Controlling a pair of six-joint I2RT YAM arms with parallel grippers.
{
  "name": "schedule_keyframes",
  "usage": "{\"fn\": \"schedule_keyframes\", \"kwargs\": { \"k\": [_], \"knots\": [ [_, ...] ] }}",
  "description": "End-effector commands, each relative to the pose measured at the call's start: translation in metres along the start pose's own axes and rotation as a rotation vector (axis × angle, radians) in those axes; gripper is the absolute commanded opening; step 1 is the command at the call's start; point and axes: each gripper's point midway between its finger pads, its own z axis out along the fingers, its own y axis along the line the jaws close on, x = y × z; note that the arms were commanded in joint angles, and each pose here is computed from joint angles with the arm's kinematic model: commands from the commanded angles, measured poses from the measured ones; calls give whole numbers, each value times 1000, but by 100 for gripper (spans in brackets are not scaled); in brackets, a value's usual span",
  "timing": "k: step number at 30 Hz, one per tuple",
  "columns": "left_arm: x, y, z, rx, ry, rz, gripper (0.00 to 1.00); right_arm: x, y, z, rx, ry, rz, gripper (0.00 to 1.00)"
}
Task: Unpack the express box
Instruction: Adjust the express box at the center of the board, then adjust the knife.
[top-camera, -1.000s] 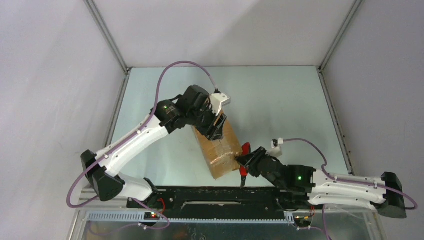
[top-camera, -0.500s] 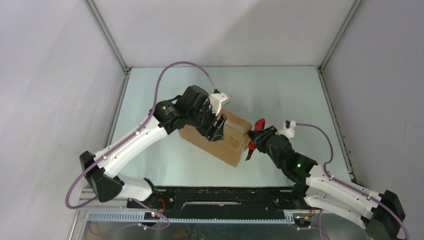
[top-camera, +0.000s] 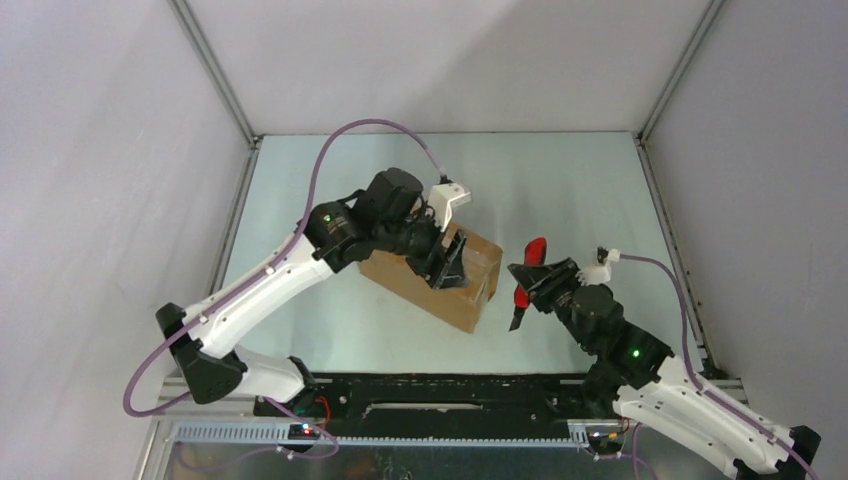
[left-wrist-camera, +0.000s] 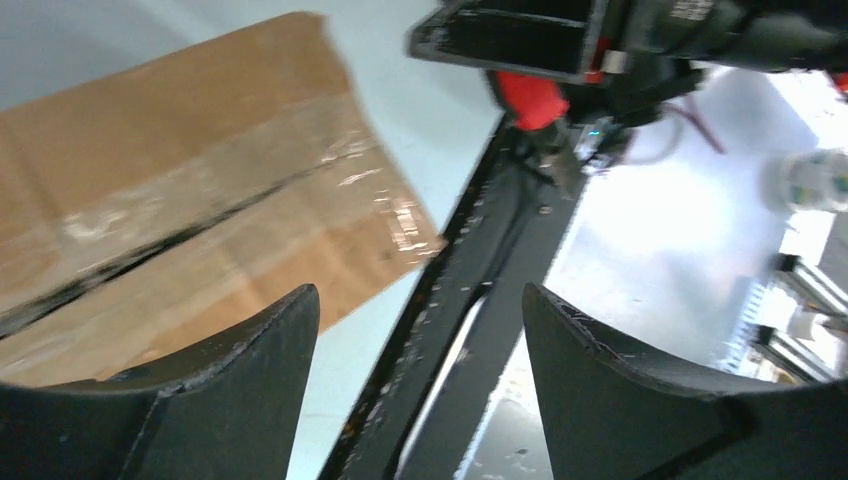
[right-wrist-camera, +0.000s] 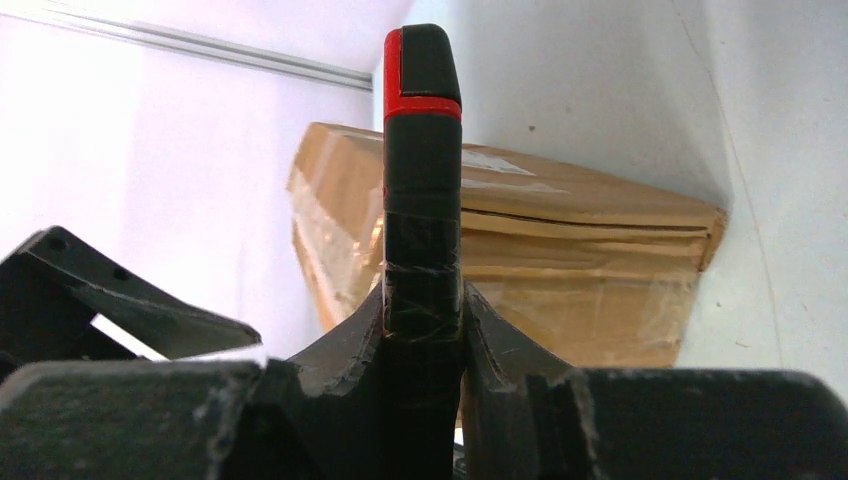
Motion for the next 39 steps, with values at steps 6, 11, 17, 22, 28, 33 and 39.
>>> {"fn": "schedule_keyframes", "kwargs": {
  "k": [6, 11, 17, 22, 28, 33, 39],
  "knots": [
    [-19, -96, 24, 379, -105, -120, 81, -37, 90, -12, -212, -103, -61, 0],
    [-10, -104, 16, 428, -86, -124, 85, -48, 126, -19, -326, -115, -94, 0],
    [-32, -121, -1, 549, -245, -191, 95, -45, 159, -19, -444, -96, -115, 0],
    [-51, -119, -13, 598, -405, -386, 96, -49, 185, -23, -549, -141, -137, 0],
    [-78, -102, -28, 596, -635, -581, 93, -53, 200, -28, -586, -242, -99, 0],
    [-88, -107, -32, 680, -668, -679, 86, -45, 212, -27, -641, -220, -94, 0],
    [-92, -125, -41, 849, -661, -699, 46, -44, 210, -23, -628, -231, -113, 0]
  ]
}}
